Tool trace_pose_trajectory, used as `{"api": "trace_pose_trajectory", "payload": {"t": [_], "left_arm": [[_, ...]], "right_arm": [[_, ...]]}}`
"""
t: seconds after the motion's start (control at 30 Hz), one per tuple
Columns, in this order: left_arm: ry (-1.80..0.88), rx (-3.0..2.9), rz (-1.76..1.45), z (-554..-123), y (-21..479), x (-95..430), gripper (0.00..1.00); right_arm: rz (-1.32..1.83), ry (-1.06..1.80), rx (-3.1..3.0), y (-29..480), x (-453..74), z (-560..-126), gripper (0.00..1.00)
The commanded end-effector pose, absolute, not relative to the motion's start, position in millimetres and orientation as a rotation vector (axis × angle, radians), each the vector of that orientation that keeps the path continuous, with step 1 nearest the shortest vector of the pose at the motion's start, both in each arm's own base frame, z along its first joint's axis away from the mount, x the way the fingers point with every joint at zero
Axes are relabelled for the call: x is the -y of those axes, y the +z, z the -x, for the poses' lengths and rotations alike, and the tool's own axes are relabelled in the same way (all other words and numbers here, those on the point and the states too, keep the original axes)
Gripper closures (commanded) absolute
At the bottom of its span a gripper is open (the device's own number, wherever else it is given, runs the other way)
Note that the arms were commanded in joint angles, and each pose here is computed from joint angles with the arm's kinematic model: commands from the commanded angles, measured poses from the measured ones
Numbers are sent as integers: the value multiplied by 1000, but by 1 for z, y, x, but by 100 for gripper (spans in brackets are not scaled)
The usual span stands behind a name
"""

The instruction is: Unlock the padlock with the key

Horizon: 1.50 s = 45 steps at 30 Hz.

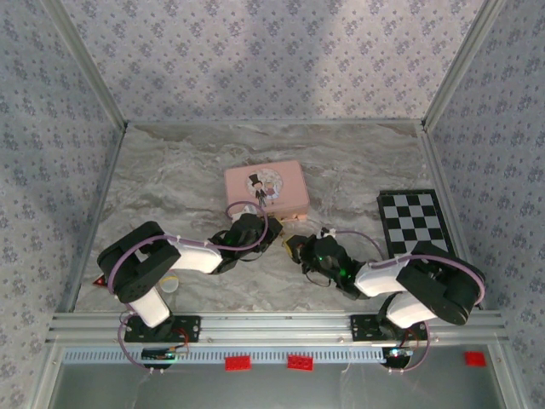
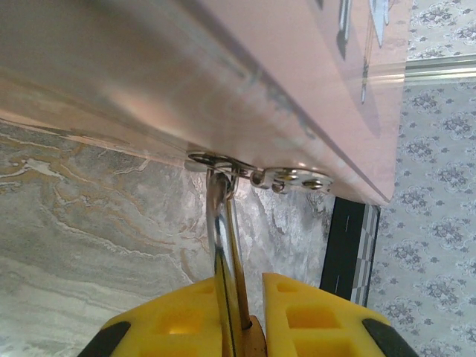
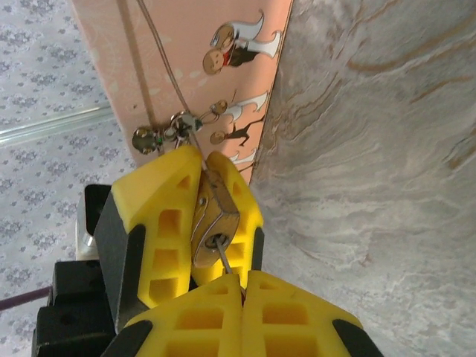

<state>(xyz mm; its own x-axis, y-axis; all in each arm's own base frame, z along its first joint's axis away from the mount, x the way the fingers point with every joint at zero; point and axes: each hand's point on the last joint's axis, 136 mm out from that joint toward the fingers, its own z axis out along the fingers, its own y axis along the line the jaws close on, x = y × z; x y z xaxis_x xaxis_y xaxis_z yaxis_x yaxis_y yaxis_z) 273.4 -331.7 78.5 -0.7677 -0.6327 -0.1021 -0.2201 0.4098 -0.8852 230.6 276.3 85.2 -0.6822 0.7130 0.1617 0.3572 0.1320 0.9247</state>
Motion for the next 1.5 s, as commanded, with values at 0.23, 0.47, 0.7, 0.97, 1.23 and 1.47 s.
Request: {"api": "trace_pose_trajectory", "payload": {"t": [0.23,0.47,0.7,0.97,1.23,1.47], "left_arm": [[-1630,-2129,561,-254,146,370,100],[-1604,-2107,554,-255,153,364,100],[-1638,-2085,541,-256,161,368,100],[-1654,-2067,524,-257,169,371,100],[-1645,-2089,512,-254,164,370,100],[-1665,-2093,497,-251,164,376,100]], "right_arm": [[-1044,1624,-1983,108,-273,-244,100],[-1079,1489,-2010,97,-247,-241,100],[-1061,1471,-2022,103,-246,-242,100],[-1066,1556,-2019,99,-261,-244,100],[-1095,1586,-1977,101,-255,-249,100],[-1098,1583,-1968,103,-253,-253,100]]}}
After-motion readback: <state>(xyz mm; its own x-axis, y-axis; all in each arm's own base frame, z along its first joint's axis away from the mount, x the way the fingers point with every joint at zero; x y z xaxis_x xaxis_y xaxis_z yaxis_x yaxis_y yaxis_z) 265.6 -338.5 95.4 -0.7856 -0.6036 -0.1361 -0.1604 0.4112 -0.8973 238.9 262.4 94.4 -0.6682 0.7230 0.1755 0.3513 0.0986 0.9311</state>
